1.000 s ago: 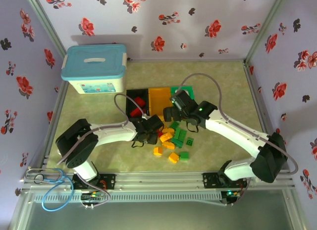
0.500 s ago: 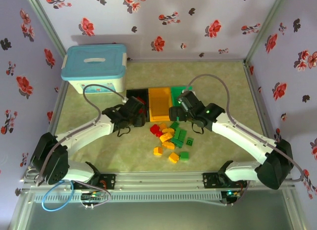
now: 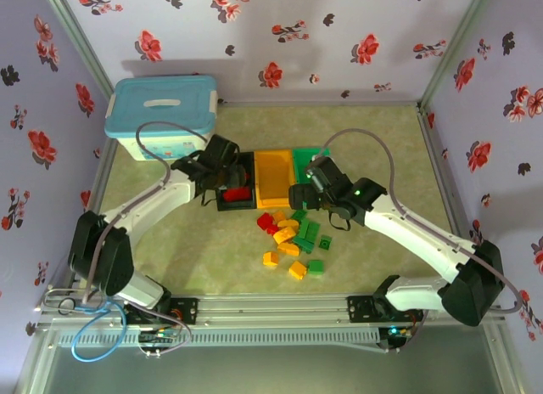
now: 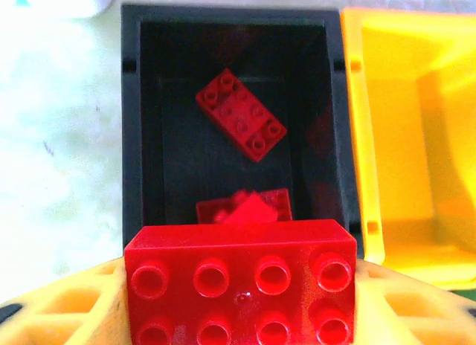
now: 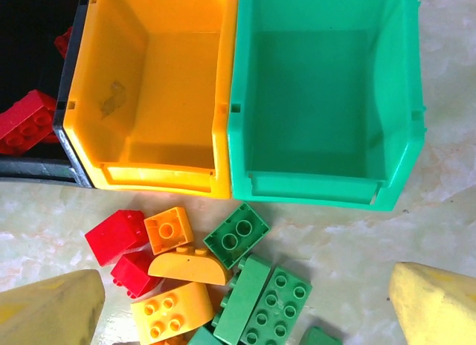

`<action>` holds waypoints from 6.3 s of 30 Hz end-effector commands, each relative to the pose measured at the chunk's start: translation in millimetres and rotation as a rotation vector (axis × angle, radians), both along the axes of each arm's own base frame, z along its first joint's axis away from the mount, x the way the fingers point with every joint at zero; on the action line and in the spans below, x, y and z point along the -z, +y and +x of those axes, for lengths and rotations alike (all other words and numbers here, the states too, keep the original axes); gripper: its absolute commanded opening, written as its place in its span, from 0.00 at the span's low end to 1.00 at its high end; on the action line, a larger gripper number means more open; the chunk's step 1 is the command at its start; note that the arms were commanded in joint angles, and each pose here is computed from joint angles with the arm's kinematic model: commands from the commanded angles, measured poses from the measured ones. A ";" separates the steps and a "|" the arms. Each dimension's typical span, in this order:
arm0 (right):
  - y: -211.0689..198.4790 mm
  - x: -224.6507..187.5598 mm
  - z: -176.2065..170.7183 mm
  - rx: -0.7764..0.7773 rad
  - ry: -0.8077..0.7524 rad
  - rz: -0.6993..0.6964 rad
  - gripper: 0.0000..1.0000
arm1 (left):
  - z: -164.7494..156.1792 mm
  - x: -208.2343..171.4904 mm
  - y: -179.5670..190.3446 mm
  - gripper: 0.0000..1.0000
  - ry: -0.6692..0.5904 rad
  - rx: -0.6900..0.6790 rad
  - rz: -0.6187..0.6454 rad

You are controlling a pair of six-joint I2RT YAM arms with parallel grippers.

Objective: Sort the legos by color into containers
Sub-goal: Place the lego in the container, then pick up the lego from the center of the table, then place the lego in the container, then move the lego to the center of the table.

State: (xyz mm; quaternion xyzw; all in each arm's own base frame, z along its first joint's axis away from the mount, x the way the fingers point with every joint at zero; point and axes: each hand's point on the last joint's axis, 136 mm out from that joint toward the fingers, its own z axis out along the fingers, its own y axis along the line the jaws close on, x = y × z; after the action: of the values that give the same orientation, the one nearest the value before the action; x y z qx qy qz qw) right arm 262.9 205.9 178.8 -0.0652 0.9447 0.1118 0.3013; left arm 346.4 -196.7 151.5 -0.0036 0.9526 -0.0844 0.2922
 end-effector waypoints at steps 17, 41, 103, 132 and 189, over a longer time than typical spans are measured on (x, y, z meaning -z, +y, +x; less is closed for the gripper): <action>32.9 20.6 -35.5 -0.263 0.075 -0.005 0.95 | -25.2 -49.1 10.3 0.88 -0.111 0.010 -0.115; 134.5 93.7 -34.5 -0.550 0.223 -0.233 0.89 | -125.1 18.4 72.5 0.86 -0.057 -0.112 -0.204; 195.1 15.8 64.0 -0.454 0.040 -0.201 0.45 | -131.0 -25.0 57.6 0.83 -0.237 -0.008 -0.267; 53.3 -23.2 69.0 -0.035 -0.120 -0.045 0.99 | -137.9 6.3 -65.3 0.68 -0.117 0.329 -0.269; -44.3 -16.8 19.8 0.125 -0.155 0.013 0.99 | -111.6 74.3 -4.6 0.44 0.036 -0.026 -0.106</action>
State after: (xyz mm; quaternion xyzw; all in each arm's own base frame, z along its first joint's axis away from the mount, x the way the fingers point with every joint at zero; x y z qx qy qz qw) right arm 284.9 167.0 195.9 -0.0241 0.9205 0.0935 0.3785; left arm 234.3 -221.0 70.1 -0.0069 0.9545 -0.1527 0.2561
